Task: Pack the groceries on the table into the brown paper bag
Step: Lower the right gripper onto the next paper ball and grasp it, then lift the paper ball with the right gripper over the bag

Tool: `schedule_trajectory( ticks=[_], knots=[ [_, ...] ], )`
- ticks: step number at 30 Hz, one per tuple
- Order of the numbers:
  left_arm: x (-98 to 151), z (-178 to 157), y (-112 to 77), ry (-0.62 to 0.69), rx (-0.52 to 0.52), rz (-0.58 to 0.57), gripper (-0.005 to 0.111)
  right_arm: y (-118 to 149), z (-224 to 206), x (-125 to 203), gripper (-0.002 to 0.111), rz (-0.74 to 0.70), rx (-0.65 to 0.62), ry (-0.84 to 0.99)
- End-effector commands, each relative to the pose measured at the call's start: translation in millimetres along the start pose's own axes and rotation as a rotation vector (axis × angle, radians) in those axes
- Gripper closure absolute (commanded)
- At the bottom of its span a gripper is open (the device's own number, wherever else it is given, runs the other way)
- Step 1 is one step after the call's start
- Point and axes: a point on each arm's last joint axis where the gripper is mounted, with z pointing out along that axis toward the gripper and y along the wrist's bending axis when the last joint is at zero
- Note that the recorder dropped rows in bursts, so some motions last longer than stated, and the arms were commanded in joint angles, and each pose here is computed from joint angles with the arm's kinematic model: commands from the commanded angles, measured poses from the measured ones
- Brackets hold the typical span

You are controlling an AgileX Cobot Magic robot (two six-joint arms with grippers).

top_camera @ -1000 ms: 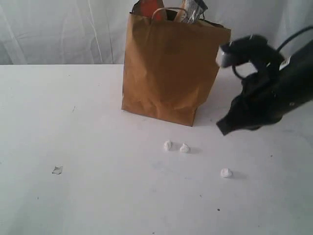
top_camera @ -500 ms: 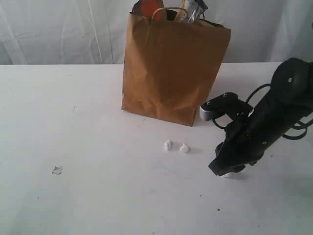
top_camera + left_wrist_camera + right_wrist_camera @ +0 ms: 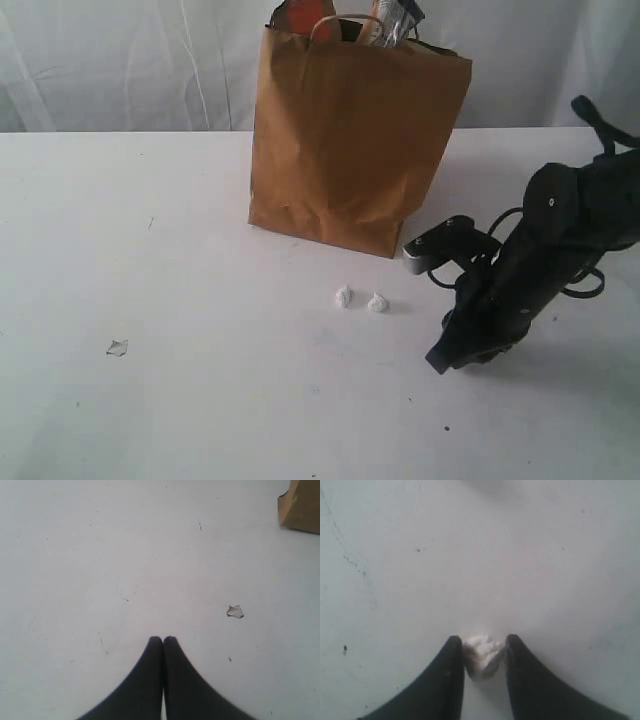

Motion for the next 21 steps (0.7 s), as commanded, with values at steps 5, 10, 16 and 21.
schedule_trajectory(
  ticks=[5,10,16,21],
  knots=[
    [1,0,-0.2,-0.002,0.001,-0.008,0.107,3,-25,-8,0.108,0.043,-0.019,-0.006],
    [1,0,-0.2,-0.002,0.001,-0.008,0.107,6,-82,-27,0.108,0.006,0.011,-0.127],
    [1,0,-0.2,-0.002,0.001,-0.008,0.107,-6,-157,-62,0.108,-0.010,0.282,-0.616],
    [1,0,-0.2,-0.002,0.001,-0.008,0.107,-17,-200,-78,0.108,0.065,0.489,-1.025]
  ],
)
